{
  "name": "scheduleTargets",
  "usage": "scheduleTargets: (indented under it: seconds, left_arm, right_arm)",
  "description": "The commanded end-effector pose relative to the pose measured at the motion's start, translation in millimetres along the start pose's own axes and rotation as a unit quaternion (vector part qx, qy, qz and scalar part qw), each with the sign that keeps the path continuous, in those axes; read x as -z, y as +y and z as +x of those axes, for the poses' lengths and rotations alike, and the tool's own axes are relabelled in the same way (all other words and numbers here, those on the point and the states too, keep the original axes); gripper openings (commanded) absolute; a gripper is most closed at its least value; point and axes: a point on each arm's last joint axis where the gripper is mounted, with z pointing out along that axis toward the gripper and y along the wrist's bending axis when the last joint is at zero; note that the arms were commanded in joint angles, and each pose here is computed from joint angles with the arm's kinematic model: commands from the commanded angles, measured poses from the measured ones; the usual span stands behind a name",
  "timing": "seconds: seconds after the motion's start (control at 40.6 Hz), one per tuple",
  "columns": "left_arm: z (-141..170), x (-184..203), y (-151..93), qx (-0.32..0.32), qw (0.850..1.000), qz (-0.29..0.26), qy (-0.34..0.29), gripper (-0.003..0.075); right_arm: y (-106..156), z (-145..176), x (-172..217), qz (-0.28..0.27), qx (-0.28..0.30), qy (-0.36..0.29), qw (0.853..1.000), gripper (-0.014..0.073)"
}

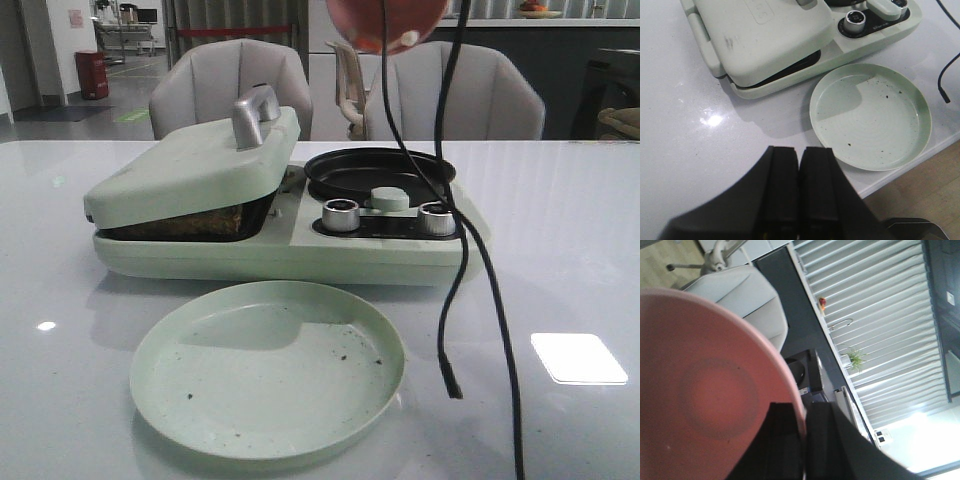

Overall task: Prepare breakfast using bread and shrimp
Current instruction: 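Lift the pink bowl and carry it above the black frying pan, then tilt the pink bowl to pour the shrimp into the frying pan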

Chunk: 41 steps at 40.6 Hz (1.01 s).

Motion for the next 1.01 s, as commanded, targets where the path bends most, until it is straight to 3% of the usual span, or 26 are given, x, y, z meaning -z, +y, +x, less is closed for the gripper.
scheduleTargets:
  seconds: [0.0,0.099,0.493,0.985]
  left_arm:
    - [-12.7,7.3,-0.9,0.007,0.999,-0.004,-0.050,0.0101]
    - [-12.7,7.3,-0.9,0.007,0.999,-0.004,-0.050,0.0101]
    - [-12.7,7.3,-0.9,0.007,0.999,-0.004,-0.050,0.0101]
    - [-12.7,7.3,-0.9,0.007,0.999,-0.004,-0.050,0.0101]
  right_arm:
    - [-60.4,-10.9,10.7,0.085,-0.003,-0.016,0.996,0.0044]
    - [-63.9,-11.0,11.0,0.092,0.019,-0.009,0.996,0.0044]
    - [-47.0,-7.7,4.7,0.090,0.033,0.009,0.995,0.0044]
    - [-46.6,-7.4,4.6,0.091,0.040,0.012,0.995,0.0044]
